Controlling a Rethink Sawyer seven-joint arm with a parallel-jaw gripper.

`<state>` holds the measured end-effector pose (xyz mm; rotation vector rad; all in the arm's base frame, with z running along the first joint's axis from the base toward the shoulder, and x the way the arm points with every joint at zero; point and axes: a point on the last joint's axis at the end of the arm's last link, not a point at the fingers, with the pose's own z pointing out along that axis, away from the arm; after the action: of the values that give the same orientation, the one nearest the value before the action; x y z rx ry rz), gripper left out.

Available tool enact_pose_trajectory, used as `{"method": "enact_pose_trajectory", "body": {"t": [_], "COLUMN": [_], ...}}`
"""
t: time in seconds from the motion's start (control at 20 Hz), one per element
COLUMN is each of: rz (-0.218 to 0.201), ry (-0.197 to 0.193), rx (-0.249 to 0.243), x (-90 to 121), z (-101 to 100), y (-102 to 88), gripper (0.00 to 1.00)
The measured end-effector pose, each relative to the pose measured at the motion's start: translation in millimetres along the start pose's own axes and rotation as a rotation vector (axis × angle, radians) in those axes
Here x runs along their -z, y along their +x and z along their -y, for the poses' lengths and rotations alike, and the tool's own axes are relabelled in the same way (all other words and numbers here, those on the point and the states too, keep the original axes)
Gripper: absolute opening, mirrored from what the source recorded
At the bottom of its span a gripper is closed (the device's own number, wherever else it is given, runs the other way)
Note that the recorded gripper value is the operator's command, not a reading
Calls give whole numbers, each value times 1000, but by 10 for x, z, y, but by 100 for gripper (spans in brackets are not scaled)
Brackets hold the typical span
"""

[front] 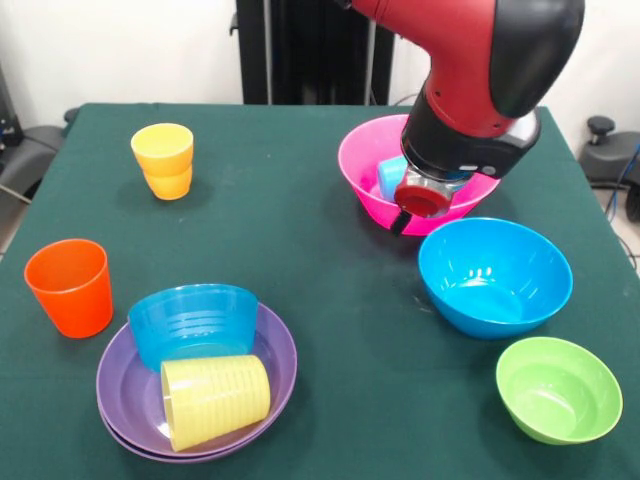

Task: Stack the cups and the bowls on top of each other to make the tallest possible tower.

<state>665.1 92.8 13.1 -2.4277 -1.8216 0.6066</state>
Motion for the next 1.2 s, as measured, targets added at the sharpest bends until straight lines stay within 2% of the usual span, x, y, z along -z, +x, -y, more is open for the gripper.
{"method": "enact_pose_trajectory", "body": {"t": [0.05, 0.9, 1.2], "rz": [4, 12, 33], "ry": [10, 18, 24], "rx": [-4, -10, -9], "x": [-52, -91, -95], "z": [25, 44, 54], "y": [-23, -62, -123], "gripper": [0, 0, 0]}}
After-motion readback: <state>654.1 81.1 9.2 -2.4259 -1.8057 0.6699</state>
